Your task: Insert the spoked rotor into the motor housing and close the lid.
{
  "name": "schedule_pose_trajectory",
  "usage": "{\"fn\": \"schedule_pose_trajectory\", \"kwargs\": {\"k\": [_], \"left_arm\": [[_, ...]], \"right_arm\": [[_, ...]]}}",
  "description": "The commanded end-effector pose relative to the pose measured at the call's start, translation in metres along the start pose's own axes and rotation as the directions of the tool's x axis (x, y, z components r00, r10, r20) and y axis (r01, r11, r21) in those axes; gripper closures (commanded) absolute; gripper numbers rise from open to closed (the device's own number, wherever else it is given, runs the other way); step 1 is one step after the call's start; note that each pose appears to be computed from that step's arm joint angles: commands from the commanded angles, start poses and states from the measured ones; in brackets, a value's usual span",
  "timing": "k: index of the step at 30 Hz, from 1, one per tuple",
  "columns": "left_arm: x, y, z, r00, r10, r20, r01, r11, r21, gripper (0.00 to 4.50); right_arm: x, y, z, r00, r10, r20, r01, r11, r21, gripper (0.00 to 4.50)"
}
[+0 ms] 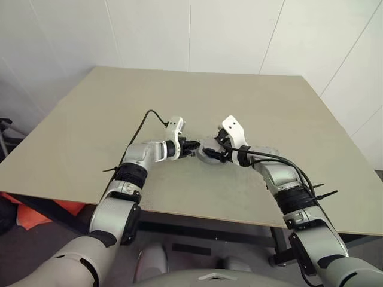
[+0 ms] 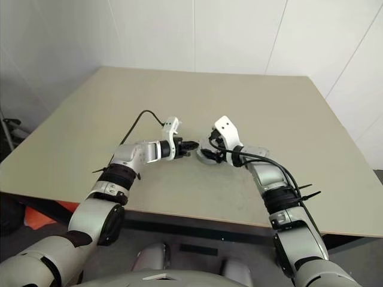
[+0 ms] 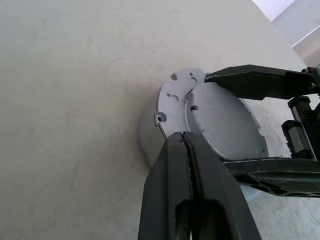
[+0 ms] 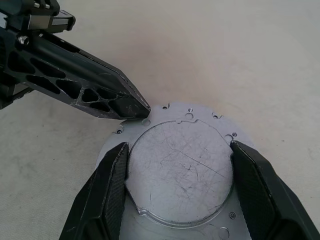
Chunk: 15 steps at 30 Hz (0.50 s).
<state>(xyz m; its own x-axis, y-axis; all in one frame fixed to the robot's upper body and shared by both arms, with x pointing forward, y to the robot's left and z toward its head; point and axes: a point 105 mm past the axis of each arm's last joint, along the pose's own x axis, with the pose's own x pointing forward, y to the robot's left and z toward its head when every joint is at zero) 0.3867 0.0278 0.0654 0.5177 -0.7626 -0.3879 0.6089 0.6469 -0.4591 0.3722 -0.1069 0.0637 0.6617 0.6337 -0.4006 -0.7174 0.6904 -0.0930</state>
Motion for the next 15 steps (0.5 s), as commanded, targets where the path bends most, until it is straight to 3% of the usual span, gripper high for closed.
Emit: {"fn": "schedule_pose_trajectory", "kwargs": {"k": [1, 10, 14, 15], "left_arm": [[-0.002, 0.011, -0.022, 0.993, 0.056, -0.107, -0.057, 0.998, -0.009, 4.45], [-0.005, -0.011, -0.034, 0.974, -0.095, -0.205, 0.075, 0.992, -0.101, 4.45], [-0.007, -0.011, -0.037, 0.97, -0.091, -0.224, 0.07, 0.992, -0.101, 4.5], [-0.007, -0.011, -0.036, 0.971, -0.09, -0.224, 0.069, 0.992, -0.102, 4.5]], "right_arm": [[-0.011, -0.019, -0.025, 0.99, -0.09, -0.104, 0.095, 0.995, 0.04, 1.41], [-0.017, -0.022, -0.026, 0.99, -0.074, -0.121, 0.085, 0.992, 0.088, 1.41], [-0.019, -0.019, -0.026, 0.99, -0.06, -0.128, 0.068, 0.996, 0.061, 0.12], [-0.019, -0.019, -0.025, 0.99, -0.061, -0.128, 0.067, 0.997, 0.044, 0.03]]}}
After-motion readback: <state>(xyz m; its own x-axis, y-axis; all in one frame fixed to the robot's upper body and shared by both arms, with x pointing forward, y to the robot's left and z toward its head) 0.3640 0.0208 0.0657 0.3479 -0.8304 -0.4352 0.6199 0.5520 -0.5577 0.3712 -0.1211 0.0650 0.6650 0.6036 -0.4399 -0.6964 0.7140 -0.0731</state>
